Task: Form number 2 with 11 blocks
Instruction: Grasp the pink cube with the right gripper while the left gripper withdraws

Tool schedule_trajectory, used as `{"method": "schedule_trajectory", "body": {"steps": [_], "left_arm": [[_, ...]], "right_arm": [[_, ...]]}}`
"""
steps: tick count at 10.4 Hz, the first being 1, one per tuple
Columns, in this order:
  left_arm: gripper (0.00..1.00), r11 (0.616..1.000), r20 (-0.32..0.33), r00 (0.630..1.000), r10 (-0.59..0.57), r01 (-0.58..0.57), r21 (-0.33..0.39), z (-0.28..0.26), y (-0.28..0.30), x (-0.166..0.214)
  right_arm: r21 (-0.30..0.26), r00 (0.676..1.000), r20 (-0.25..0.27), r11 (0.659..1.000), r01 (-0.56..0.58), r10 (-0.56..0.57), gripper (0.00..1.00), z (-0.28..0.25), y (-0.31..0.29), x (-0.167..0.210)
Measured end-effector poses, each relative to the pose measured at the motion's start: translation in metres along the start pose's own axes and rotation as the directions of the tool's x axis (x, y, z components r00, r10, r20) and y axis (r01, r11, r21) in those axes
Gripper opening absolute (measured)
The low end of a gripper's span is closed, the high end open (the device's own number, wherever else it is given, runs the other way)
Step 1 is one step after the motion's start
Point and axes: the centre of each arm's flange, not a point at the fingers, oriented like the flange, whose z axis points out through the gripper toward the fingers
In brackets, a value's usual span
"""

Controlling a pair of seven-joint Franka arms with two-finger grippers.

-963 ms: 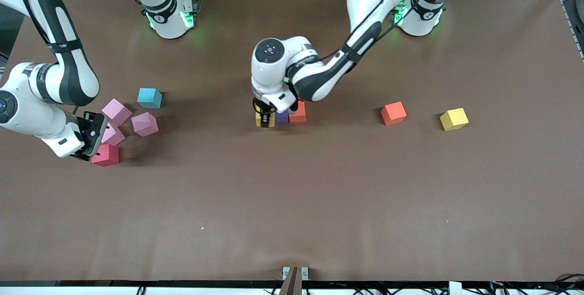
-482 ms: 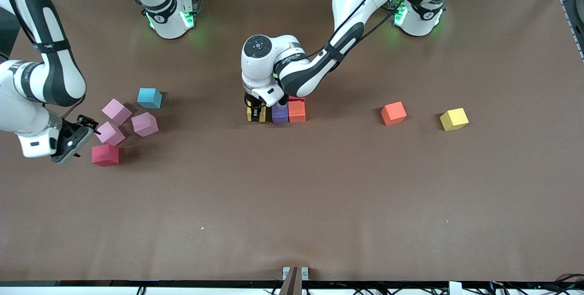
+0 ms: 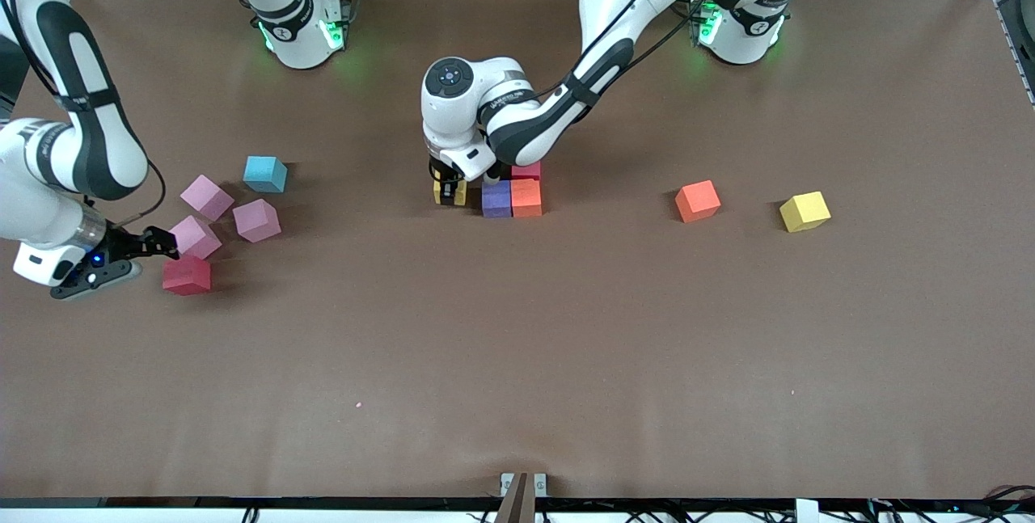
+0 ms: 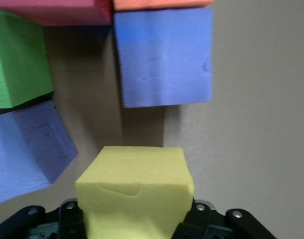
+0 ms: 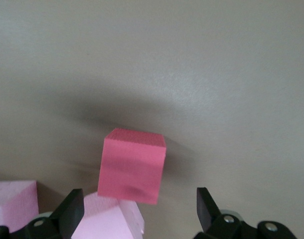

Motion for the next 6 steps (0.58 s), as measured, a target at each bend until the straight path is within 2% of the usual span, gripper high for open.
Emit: {"method": "schedule_trajectory", "body": {"steps": [2,6], "left_arm": [[0.63,1.0,-0.016,1.0,0.004,-0.004,0.015,0.013,-0.006,0.003],[0.63,0.999,-0.039,0.999,0.012,-0.011,0.033,0.028,-0.015,0.007]], "right_arm": [[0.018,0.994,0.01,0.994,-0.111,0.11,1.0,0.018,-0.006,0.003],[0.005,0.994,-0.009,0.994,-0.11,0.11,1.0,0.03,-0.012,0.009]]}}
